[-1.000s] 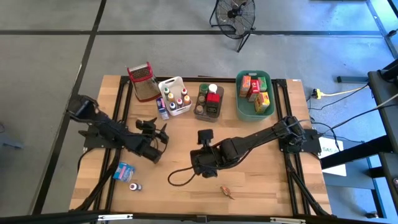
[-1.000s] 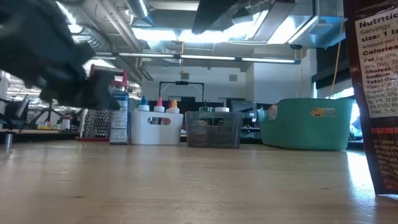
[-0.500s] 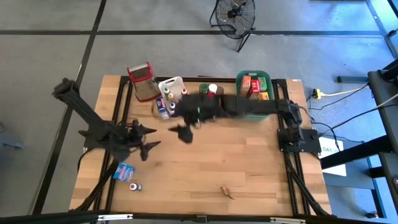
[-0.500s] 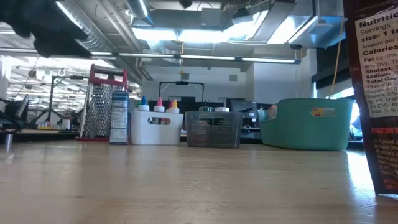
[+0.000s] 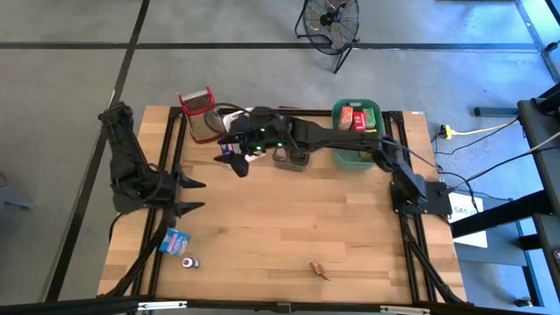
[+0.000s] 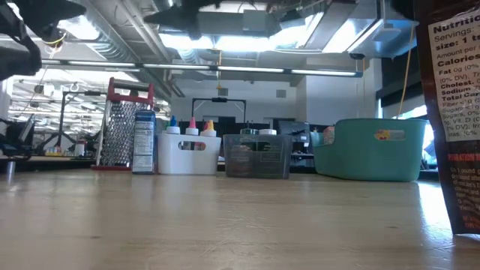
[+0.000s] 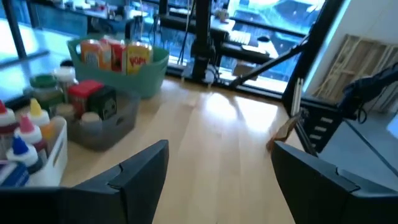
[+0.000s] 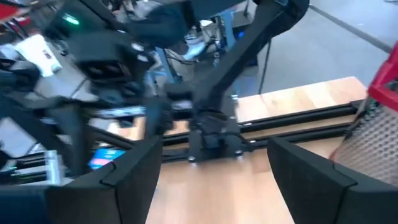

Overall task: Pick & Place Kitchen Items
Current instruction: Put the blue cereal box into the green bin

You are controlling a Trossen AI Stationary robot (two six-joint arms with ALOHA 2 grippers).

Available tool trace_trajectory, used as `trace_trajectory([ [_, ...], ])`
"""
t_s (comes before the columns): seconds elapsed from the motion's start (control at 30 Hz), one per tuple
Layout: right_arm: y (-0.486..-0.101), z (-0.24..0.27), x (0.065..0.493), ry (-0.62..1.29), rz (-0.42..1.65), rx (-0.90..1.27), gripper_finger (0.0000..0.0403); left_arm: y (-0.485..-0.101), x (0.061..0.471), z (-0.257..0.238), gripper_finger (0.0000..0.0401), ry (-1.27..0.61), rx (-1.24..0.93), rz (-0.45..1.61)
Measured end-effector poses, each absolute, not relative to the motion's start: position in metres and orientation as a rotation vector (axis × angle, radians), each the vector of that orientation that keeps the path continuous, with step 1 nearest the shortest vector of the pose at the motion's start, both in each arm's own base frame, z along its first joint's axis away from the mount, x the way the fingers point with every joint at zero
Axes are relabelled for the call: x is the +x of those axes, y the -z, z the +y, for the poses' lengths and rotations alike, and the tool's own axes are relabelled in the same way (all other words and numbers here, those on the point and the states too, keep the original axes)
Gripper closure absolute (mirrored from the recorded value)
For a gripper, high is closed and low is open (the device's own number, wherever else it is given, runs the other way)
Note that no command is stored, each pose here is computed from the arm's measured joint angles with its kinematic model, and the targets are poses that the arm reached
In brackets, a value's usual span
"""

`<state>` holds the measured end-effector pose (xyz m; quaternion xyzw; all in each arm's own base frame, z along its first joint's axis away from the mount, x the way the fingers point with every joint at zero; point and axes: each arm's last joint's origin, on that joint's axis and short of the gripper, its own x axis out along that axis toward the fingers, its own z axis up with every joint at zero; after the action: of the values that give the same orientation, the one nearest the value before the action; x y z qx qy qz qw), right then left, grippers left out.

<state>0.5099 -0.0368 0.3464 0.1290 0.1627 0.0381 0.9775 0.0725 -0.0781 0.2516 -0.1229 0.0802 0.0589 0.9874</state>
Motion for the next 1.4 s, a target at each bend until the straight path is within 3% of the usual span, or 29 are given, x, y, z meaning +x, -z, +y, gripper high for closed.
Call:
trace_trajectory([
  [0.23,-0.312,-0.046,0.537,-0.008,0.389,0.224,0.0109,-0.257,0.063,-0.073,0.0123,-0.125,-0.203,0.108],
  [0.4,-0.290,-0.068,0.542,0.163,0.445,0.166,0.0109,-0.257,0.062,-0.073,0.0123,-0.113,-0.166,0.105],
  [0.9,-0.236,-0.061,0.559,0.299,0.543,0.065,0.0110,-0.256,0.060,-0.071,0.0123,-0.169,-0.163,0.084],
  [1.03,-0.234,-0.064,0.560,0.384,0.535,0.019,0.0110,-0.256,0.061,-0.071,0.0123,-0.171,-0.186,0.082],
  [1.4,-0.224,-0.064,0.563,0.373,0.548,0.041,0.0110,-0.255,0.061,-0.072,0.0123,-0.172,-0.180,0.084],
])
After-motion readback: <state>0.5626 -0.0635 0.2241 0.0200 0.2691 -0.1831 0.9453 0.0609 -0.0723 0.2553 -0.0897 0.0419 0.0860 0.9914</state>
